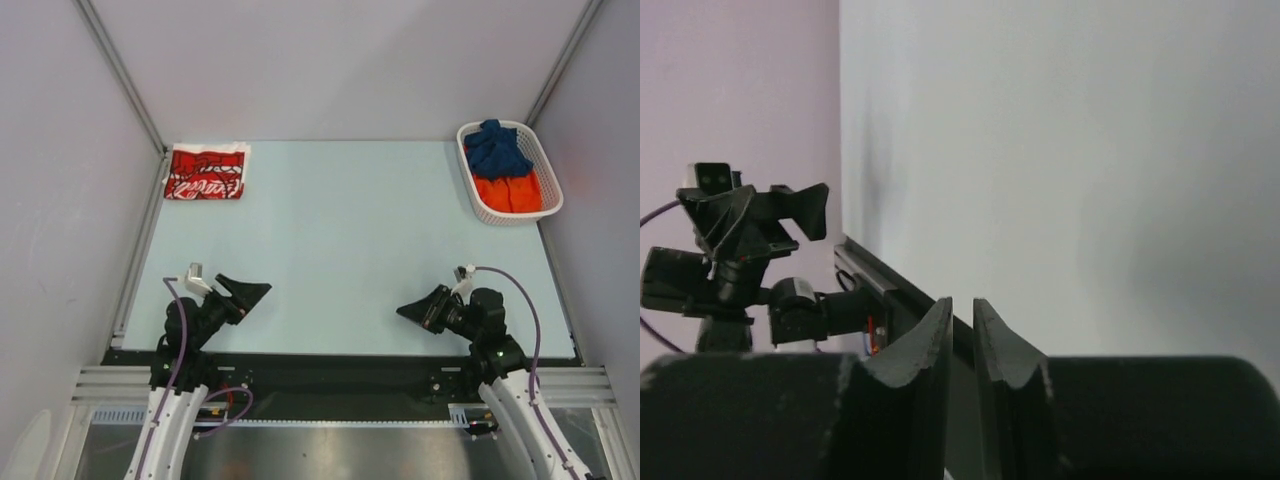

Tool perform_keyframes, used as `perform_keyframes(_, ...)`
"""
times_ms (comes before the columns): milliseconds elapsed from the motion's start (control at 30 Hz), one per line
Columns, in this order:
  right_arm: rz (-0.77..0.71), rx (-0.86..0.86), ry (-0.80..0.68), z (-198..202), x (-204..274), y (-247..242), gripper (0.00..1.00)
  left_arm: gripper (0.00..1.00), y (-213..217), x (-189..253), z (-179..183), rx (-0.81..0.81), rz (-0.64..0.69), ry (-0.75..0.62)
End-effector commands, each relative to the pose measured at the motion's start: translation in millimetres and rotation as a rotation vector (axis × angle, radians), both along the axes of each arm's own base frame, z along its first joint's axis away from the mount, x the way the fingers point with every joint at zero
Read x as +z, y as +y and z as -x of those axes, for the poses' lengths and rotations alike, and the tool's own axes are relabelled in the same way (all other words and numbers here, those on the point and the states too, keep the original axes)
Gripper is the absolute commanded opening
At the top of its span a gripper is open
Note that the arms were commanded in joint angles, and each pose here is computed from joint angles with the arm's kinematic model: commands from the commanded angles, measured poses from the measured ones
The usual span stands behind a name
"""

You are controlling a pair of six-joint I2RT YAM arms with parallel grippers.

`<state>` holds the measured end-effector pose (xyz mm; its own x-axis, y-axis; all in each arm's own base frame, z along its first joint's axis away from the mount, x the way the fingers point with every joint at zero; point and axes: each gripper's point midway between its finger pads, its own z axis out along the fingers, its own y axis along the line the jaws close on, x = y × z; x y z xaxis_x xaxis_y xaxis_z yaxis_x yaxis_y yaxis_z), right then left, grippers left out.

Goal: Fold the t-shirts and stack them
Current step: Reset both grippers

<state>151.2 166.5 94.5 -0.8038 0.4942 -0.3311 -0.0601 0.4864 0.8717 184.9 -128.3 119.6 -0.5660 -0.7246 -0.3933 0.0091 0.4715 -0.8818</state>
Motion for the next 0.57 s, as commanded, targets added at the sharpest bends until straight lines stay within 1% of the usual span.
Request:
perform_keyframes(0, -0.060, -0.055, 0.063, 0, -17, 0, 0.20, 0.83, -14, 9, 7, -0.066, 0.119, -0.066)
perform_keyframes(67, -0.055, -0.047, 0.076, 3, -22, 0, 0.22, 0.82, -17, 3, 7, -0.081, 0.148, -0.049)
perform_keyframes(167, -0.050, -0.036, 0.110, 8, -40, 0, 0.30, 0.83, -19, -8, 6, -0.095, 0.150, -0.033)
perform_keyframes(200, -0.054, -0.033, 0.124, 10, -45, 0, 0.38, 0.83, -20, -12, 5, -0.098, 0.155, -0.030)
perform_keyframes(267, -0.066, -0.023, 0.145, 14, -52, 2, 0.47, 0.82, -21, -16, 5, -0.103, 0.166, -0.022)
perform_keyframes(300, -0.066, -0.021, 0.141, 13, -51, 2, 0.59, 0.82, -22, -19, 5, -0.104, 0.169, -0.017)
perform_keyframes(333, -0.058, -0.017, 0.139, 14, -53, 2, 0.65, 0.82, -22, -19, 5, -0.106, 0.165, -0.021)
perform_keyframes(367, -0.051, -0.014, 0.141, 15, -54, 1, 0.69, 0.83, -23, -20, 6, -0.110, 0.167, -0.019)
perform_keyframes(400, -0.051, -0.005, 0.142, 16, -55, 2, 0.78, 0.82, -23, -23, 6, -0.114, 0.168, -0.010)
perform_keyframes(500, -0.047, 0.009, 0.137, 17, -55, 3, 0.80, 0.82, -25, -24, 8, -0.136, 0.172, -0.014)
perform_keyframes(533, -0.052, 0.013, 0.133, 17, -54, 3, 0.87, 0.82, -27, -22, 9, -0.147, 0.175, -0.022)
